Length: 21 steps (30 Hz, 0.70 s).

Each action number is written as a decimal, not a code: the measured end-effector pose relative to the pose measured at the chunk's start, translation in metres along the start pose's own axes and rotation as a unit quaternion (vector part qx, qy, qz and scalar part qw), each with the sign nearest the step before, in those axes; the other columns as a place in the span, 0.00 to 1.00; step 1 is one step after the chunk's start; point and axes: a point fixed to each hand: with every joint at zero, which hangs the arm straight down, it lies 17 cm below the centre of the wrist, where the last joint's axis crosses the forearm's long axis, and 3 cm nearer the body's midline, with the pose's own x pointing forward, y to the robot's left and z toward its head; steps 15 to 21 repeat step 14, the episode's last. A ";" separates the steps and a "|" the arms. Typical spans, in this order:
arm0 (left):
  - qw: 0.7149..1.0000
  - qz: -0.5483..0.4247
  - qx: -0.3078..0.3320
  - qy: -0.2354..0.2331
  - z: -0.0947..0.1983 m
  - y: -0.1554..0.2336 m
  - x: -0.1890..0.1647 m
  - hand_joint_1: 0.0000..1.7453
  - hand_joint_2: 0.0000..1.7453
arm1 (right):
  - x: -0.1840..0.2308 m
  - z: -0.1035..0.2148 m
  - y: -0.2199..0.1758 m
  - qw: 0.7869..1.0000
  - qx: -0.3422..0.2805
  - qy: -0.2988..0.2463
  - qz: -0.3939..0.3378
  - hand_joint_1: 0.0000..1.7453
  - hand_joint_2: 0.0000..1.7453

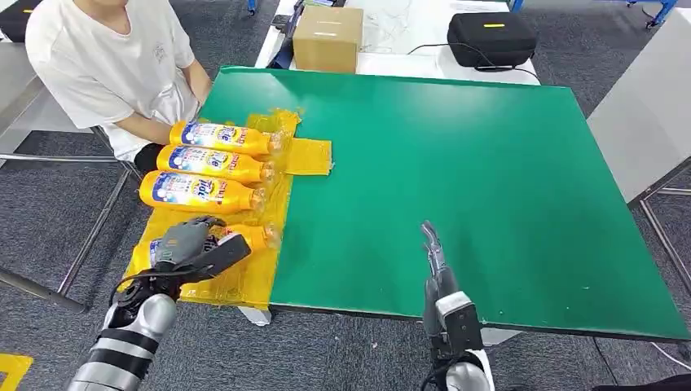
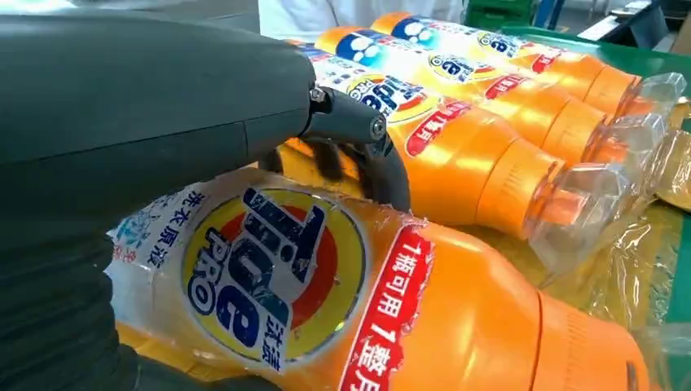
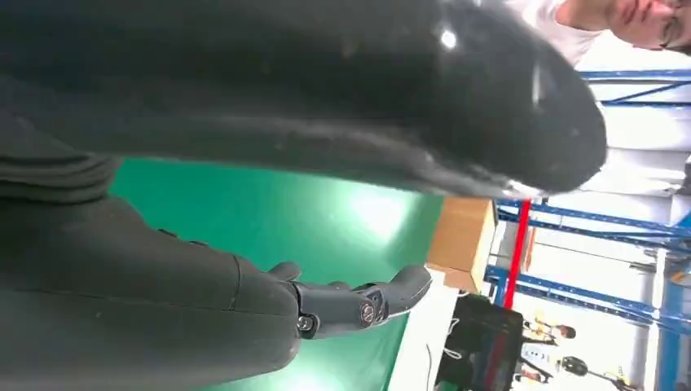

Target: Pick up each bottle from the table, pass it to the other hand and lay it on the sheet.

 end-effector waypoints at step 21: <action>1.000 0.011 -0.017 -0.003 -0.013 -0.003 -0.004 0.00 1.00 | -0.001 -0.006 0.001 1.000 -0.001 -0.001 -0.006 0.00 0.00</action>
